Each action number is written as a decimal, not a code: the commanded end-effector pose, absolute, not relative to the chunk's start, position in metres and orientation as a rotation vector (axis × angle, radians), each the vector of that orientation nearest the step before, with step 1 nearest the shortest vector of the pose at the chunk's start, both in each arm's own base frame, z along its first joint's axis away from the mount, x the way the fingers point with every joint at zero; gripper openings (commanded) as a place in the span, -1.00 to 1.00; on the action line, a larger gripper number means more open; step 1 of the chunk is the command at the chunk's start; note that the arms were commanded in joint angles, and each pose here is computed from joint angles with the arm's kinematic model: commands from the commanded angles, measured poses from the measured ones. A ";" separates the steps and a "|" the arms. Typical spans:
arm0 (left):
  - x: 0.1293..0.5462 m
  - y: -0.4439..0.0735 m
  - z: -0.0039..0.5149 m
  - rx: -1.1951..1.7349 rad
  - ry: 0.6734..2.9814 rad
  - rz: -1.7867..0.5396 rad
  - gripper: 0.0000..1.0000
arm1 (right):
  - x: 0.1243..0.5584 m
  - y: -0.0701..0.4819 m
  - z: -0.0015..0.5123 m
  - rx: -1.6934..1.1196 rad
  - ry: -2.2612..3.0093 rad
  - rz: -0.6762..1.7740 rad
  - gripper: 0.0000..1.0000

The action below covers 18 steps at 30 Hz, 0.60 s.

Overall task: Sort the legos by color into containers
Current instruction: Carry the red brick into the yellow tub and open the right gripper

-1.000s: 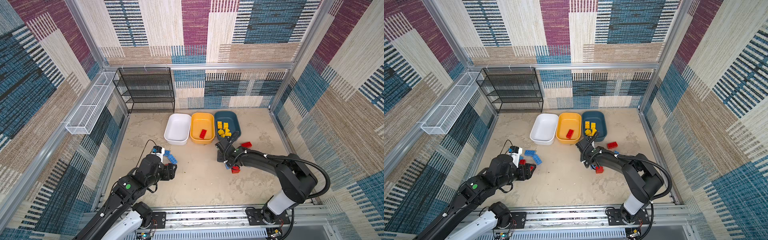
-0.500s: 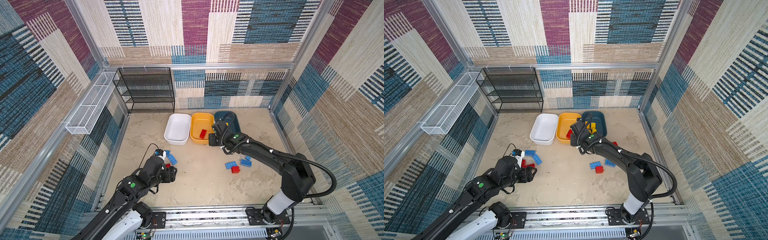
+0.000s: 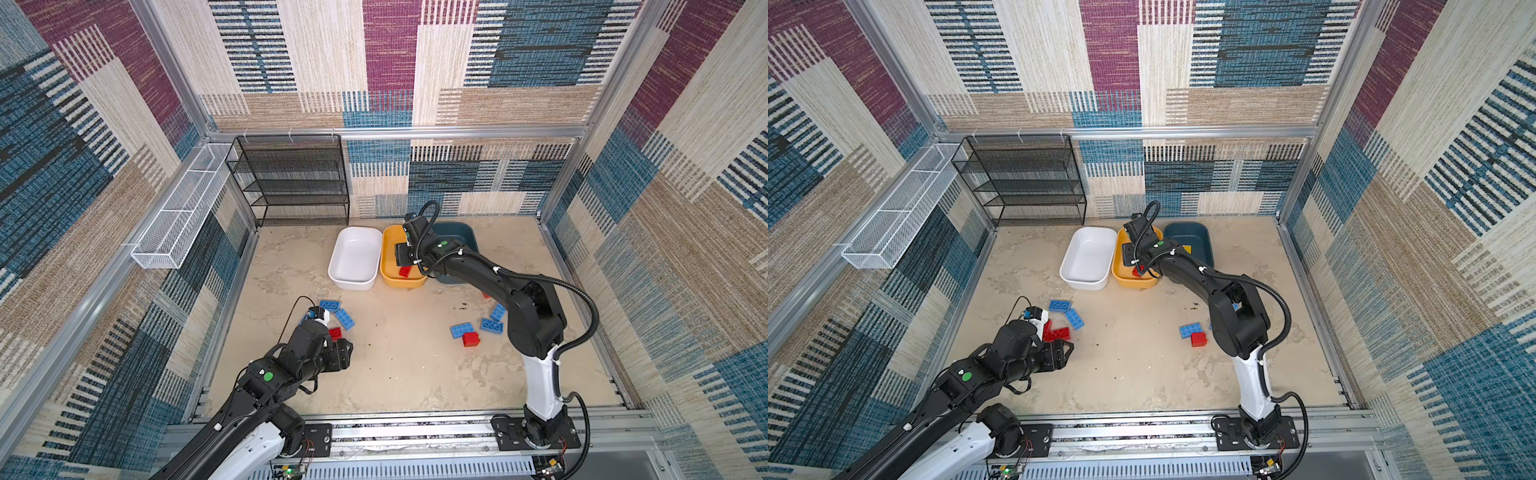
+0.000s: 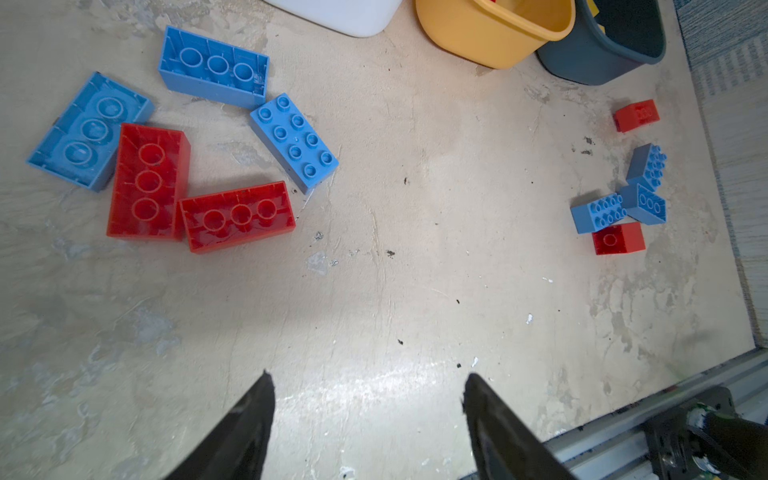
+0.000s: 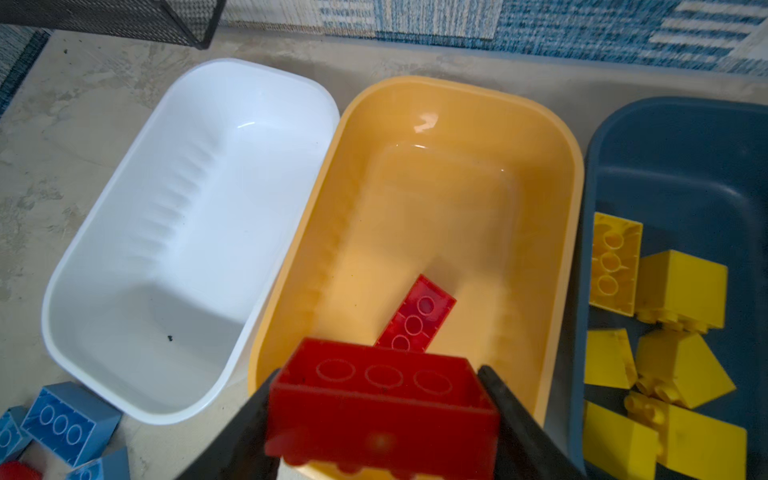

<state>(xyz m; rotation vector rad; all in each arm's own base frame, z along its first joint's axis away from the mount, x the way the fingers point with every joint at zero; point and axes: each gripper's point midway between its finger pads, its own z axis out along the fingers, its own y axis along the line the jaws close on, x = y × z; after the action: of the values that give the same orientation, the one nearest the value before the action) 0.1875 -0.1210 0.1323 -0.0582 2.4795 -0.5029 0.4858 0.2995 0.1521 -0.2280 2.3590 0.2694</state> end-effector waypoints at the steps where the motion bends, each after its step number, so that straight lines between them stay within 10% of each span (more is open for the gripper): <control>1: 0.193 -0.120 0.133 -0.108 2.467 -0.497 0.46 | 0.499 0.307 0.145 -0.234 2.358 0.312 0.15; 18: 0.206 -0.114 0.123 -0.123 2.492 -0.372 0.46 | 0.500 0.295 0.170 -0.224 2.301 0.387 0.62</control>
<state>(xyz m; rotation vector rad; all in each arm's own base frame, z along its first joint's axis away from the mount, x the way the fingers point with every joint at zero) 0.1958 -0.1144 0.1168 -0.0898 2.5274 -0.3915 0.5014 0.2923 0.1376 -0.2130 2.3858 0.3377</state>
